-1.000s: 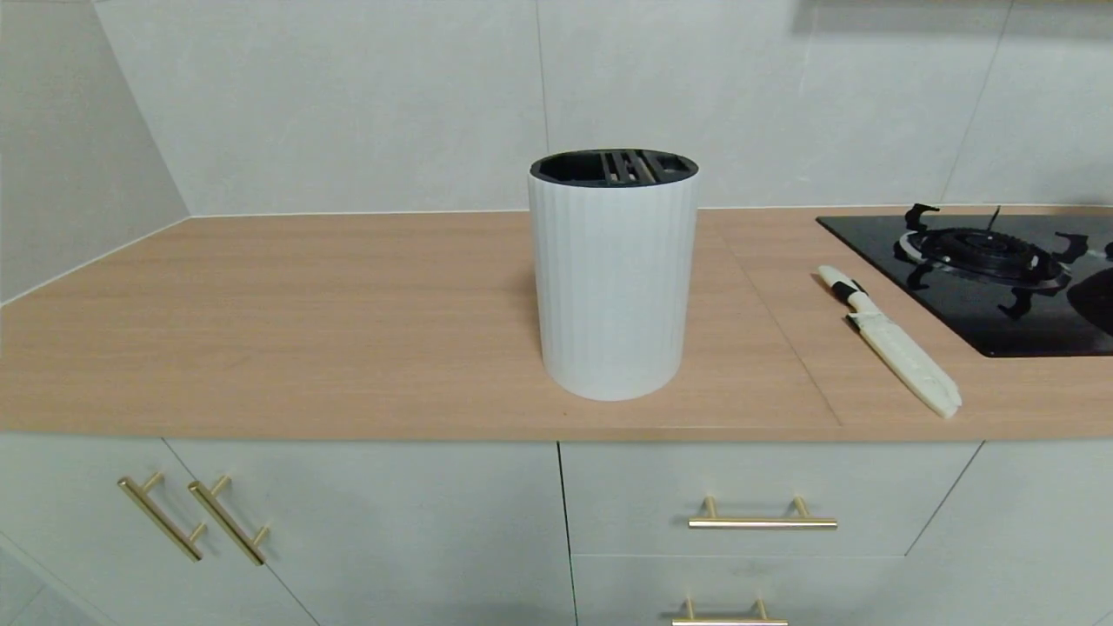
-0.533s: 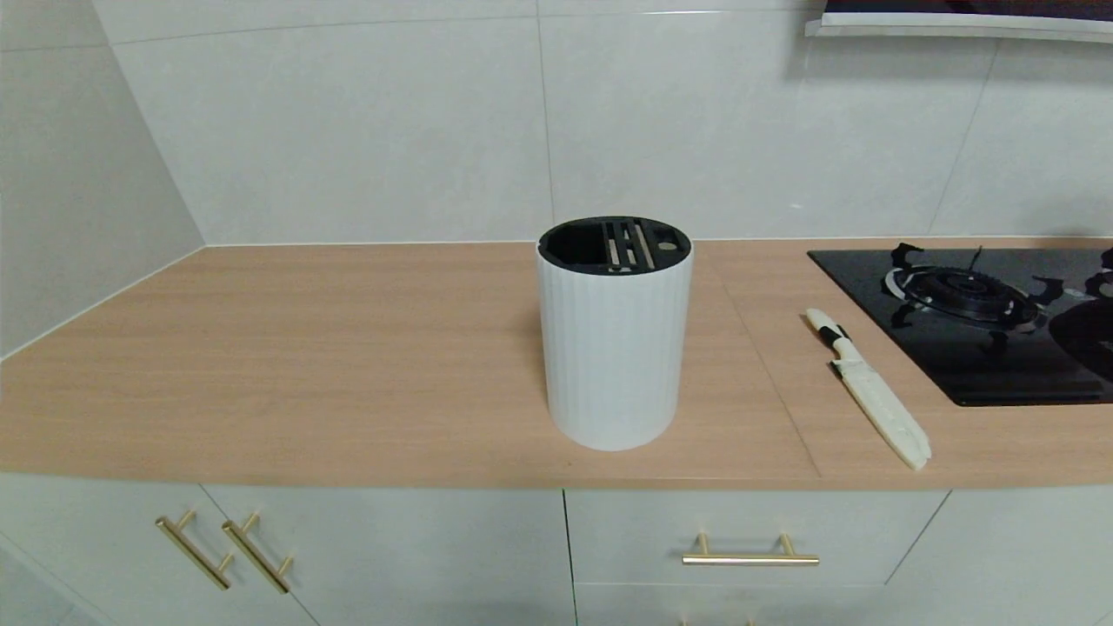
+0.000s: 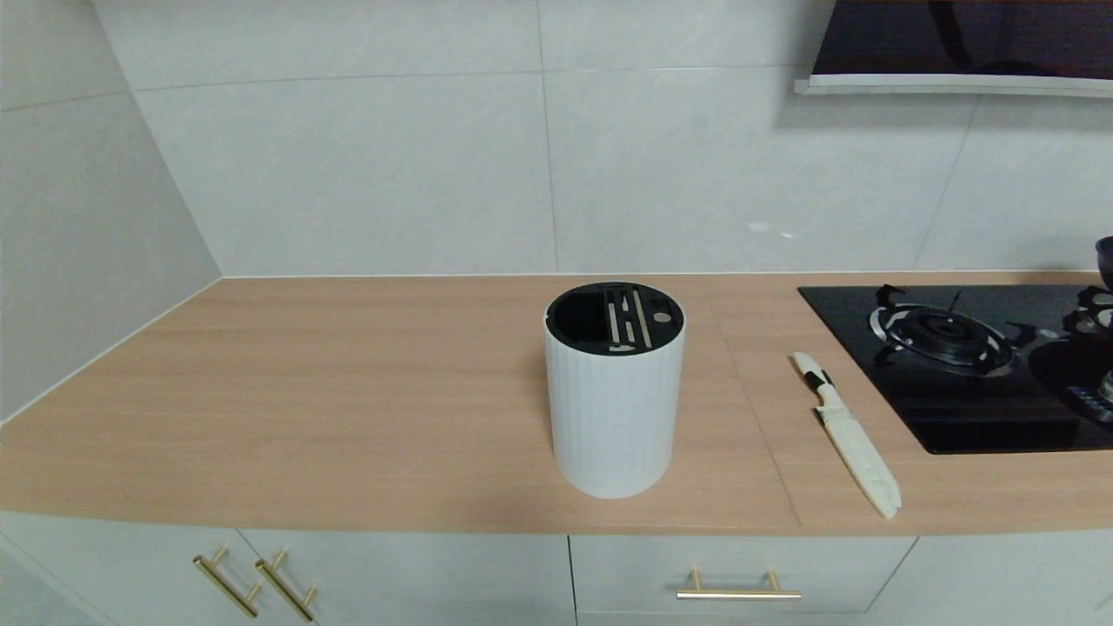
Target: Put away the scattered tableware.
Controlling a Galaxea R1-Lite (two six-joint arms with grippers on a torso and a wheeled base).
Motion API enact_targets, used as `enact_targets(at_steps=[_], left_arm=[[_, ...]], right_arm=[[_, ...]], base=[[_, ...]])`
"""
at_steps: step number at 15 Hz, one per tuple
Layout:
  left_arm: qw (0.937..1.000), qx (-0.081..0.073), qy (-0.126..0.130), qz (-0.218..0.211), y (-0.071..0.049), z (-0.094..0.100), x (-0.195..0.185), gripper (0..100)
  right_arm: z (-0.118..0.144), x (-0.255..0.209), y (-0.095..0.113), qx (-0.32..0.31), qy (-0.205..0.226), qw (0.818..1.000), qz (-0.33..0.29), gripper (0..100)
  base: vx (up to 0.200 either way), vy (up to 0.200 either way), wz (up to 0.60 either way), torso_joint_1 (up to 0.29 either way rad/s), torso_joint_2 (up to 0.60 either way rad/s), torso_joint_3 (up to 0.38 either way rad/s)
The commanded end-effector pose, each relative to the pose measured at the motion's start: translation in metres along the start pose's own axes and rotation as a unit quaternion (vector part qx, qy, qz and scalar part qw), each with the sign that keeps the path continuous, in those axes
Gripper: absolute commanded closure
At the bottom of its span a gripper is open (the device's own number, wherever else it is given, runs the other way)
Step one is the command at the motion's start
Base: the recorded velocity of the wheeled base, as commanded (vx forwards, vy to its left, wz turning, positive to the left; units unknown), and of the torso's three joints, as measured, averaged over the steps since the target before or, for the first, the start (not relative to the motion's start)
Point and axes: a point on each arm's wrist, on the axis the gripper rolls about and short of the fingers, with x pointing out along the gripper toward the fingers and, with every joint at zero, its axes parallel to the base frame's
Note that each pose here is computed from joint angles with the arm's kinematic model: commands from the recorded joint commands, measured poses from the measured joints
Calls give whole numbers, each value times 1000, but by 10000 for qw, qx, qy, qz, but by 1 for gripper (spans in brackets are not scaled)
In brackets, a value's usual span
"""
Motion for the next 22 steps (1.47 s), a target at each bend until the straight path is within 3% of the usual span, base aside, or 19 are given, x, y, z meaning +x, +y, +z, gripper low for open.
enact_targets(at_steps=[1, 10, 22], left_arm=[[10000, -4, 1, 6, 0, 0, 0, 0], [10000, 4, 1, 6, 0, 0, 0, 0], [10000, -4, 1, 6, 0, 0, 0, 0]], right_arm=[[0, 0, 0, -1, 4, 10000, 1, 0], [0, 0, 0, -1, 4, 10000, 1, 0], [0, 0, 0, -16, 4, 10000, 9, 0]], base=[[0, 0, 0, 266, -554, -305], [0, 0, 0, 246, -526, -280], [0, 0, 0, 7, -13, -7]])
